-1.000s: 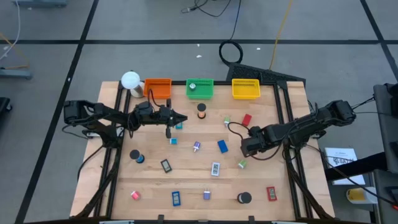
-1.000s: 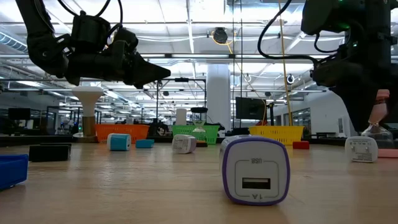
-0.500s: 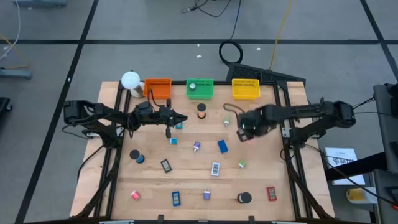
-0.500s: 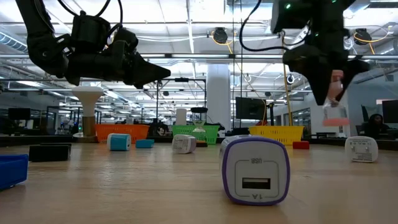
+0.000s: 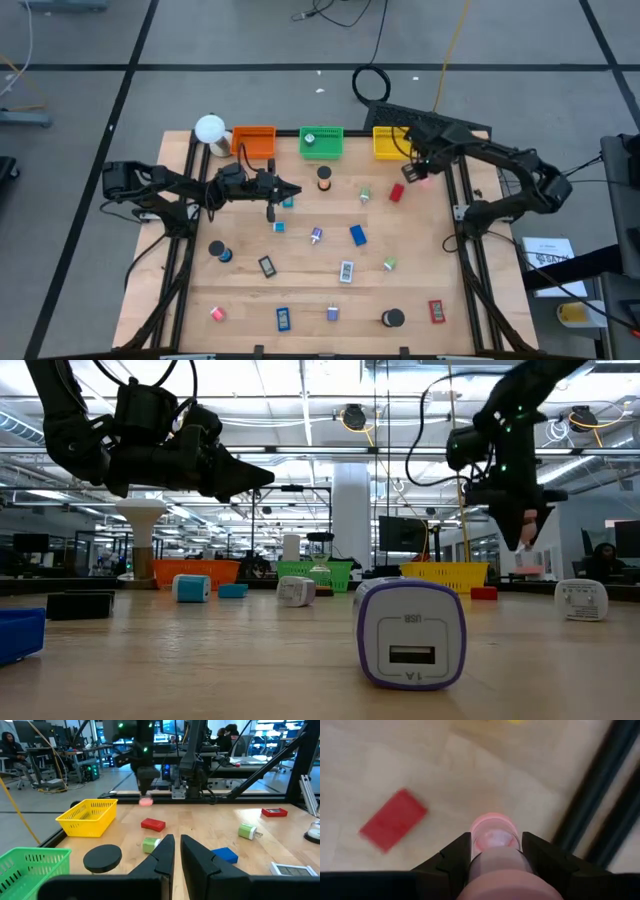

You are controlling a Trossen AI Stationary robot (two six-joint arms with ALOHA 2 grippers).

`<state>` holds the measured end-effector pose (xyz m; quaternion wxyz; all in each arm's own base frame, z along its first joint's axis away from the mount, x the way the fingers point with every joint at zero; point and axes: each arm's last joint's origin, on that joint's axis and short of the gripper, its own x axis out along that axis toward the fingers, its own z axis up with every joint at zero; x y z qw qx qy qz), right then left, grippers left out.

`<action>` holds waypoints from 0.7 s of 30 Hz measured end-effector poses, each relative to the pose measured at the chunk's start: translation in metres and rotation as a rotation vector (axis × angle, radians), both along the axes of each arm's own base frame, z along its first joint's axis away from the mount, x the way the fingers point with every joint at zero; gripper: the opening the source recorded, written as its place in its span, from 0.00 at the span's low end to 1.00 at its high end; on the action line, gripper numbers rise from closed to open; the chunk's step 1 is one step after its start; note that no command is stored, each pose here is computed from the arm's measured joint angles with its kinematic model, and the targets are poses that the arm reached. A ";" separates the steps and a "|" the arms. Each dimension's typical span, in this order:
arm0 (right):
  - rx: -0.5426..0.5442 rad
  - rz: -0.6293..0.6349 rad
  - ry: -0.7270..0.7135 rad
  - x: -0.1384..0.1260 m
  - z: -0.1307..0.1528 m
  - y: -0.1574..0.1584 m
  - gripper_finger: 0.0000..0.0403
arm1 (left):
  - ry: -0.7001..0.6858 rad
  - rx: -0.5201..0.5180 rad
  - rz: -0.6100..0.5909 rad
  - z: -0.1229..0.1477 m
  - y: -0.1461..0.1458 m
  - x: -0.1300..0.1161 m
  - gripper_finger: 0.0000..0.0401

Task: Pick & Place Office items
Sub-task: Put the pink hourglass into the yellow basket

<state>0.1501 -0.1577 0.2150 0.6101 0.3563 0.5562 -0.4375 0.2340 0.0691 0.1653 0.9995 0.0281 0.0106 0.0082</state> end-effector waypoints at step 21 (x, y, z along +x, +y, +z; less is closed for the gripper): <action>-0.020 0.072 -0.012 0.012 -0.029 -0.018 0.56 | 0.000 0.000 0.000 0.000 0.000 0.000 0.09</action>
